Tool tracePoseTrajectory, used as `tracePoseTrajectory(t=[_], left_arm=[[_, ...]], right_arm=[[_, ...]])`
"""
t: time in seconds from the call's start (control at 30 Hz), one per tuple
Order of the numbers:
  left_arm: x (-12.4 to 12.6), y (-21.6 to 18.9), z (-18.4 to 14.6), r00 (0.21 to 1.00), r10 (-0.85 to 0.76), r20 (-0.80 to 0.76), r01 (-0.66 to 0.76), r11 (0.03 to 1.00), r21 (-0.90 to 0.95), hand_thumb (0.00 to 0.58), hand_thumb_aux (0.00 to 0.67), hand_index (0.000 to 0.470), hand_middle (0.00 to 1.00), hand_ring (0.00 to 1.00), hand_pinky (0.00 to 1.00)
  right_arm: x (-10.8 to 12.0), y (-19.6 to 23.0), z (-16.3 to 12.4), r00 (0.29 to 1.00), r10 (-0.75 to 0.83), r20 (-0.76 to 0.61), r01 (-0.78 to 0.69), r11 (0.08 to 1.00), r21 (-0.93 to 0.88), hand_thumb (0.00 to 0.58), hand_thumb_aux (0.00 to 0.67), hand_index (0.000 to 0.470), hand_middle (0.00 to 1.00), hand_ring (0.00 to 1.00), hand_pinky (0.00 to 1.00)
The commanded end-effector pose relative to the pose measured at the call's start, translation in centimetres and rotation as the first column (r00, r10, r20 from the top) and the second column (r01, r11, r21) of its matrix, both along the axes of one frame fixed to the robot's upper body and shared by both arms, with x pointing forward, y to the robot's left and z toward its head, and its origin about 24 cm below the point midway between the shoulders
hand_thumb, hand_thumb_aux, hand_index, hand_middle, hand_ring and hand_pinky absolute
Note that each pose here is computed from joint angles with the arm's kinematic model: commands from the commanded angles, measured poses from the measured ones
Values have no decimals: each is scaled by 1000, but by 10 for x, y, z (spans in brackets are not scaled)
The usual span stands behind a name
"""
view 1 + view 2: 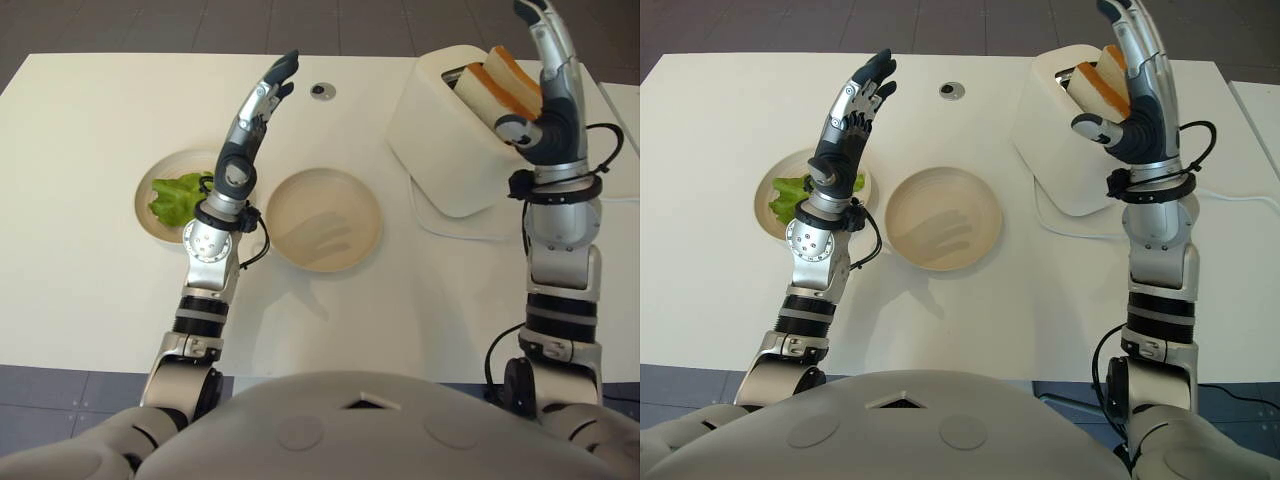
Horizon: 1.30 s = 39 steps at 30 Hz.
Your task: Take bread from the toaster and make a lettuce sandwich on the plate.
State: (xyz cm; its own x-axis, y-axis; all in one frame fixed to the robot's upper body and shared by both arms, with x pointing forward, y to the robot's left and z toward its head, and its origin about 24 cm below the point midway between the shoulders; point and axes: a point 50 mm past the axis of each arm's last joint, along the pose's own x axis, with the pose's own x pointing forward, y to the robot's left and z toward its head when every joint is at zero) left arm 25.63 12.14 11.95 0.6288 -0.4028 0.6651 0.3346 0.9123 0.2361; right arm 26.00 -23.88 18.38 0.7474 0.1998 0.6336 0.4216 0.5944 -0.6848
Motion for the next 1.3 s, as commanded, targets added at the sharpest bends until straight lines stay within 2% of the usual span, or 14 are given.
tracePoseTrajectory(t=[0.03, 0.2, 0.3, 0.4, 0.47, 0.5, 0.57, 0.6, 0.67, 0.8, 0.83, 0.93, 1.0, 1.3], left_arm=[[1, -1, -4, 1000, 2, -17, -2, 1000, 8, 0, 0, 0, 0, 0, 0], [3, -3, -4, 1000, 1, -17, -1, 1000, 7, 0, 0, 0, 0, 0, 0], [3, -3, -5, 1000, 0, -18, 0, 1000, 8, 0, 0, 0, 0, 0, 0], [2, -3, -5, 1000, 3, -19, -3, 1000, 7, 0, 0, 0, 0, 0, 0], [2, -3, -6, 1000, -1, -20, 1, 1000, 4, 0, 0, 0, 0, 0, 0], [1, -3, -6, 1000, -3, -20, 3, 1000, 3, 0, 0, 0, 0, 0, 0], [0, -3, -5, 1000, -6, -19, 6, 1000, 1, 0, 0, 0, 0, 0, 0], [0, -3, -5, 1000, -5, -19, 5, 1000, 1, 0, 0, 0, 0, 0, 0], [0, -2, -5, 1000, -4, -19, 4, 1000, 2, 0, 0, 0, 0, 0, 0], [0, -3, -5, 1000, -5, -21, 5, 1000, 3, 0, 0, 0, 0, 0, 0], [-1, -3, -5, 1000, -6, -21, 6, 1000, 4, 0, 0, 0, 0, 0, 0], [0, -3, -6, 1000, -6, -24, 6, 1000, 5, 0, 0, 0, 0, 0, 0], [0, -2, -6, 1000, 1, -21, -1, 1000, 11, 0, 0, 0, 0, 0, 0], [18, 31, -12, 976, 216, 2, -207, 933, 296, 0, 0, 0, 0, 0, 0]], right_arm=[[10, -31, -2, 987, -152, -46, 152, 988, 6, 0, 0, 0, 0, 0, 0], [35, -70, -36, 918, -301, -258, 321, 946, 38, 0, 0, 0, 0, 0, 0], [40, -78, -54, 894, -266, -361, 314, 946, 82, 66, 39, 28, 0, 0, 0], [43, -78, -73, 861, -236, -451, 297, 952, 69, 0, 0, 0, 0, 0, 0], [43, -74, -85, 834, -213, -509, 272, 962, 41, 40, 24, 17, 0, 0, 0], [43, -72, -89, 825, -204, -527, 259, 965, 31, 128, 79, 55, 0, 0, 0], [41, -71, -93, 819, -193, -541, 243, 970, 22, 454, 357, 251, 0, 0, 0], [41, -71, -93, 820, -191, -540, 239, 971, 21, 521, 457, 321, 0, 0, 0], [39, -72, -89, 834, -186, -520, 233, 972, 26, 580, 670, 470, 0, 0, 0], [35, -72, -76, 870, -173, -461, 220, 974, 50, 580, 670, 470, 0, 0, 0], [34, -72, -72, 881, -169, -441, 219, 974, 64, 580, 670, 470, 75, 75, 75], [31, -70, -57, 921, -165, -354, 215, 971, 107, 580, 670, 470, 725, 725, 725], [27, -69, -42, 954, -166, -249, 207, 967, 149, 580, 670, 470, 1000, 1000, 1000], [-4, -54, 14, 978, -53, 201, -17, 944, 330, 580, 670, 470, 1000, 1000, 1000]])
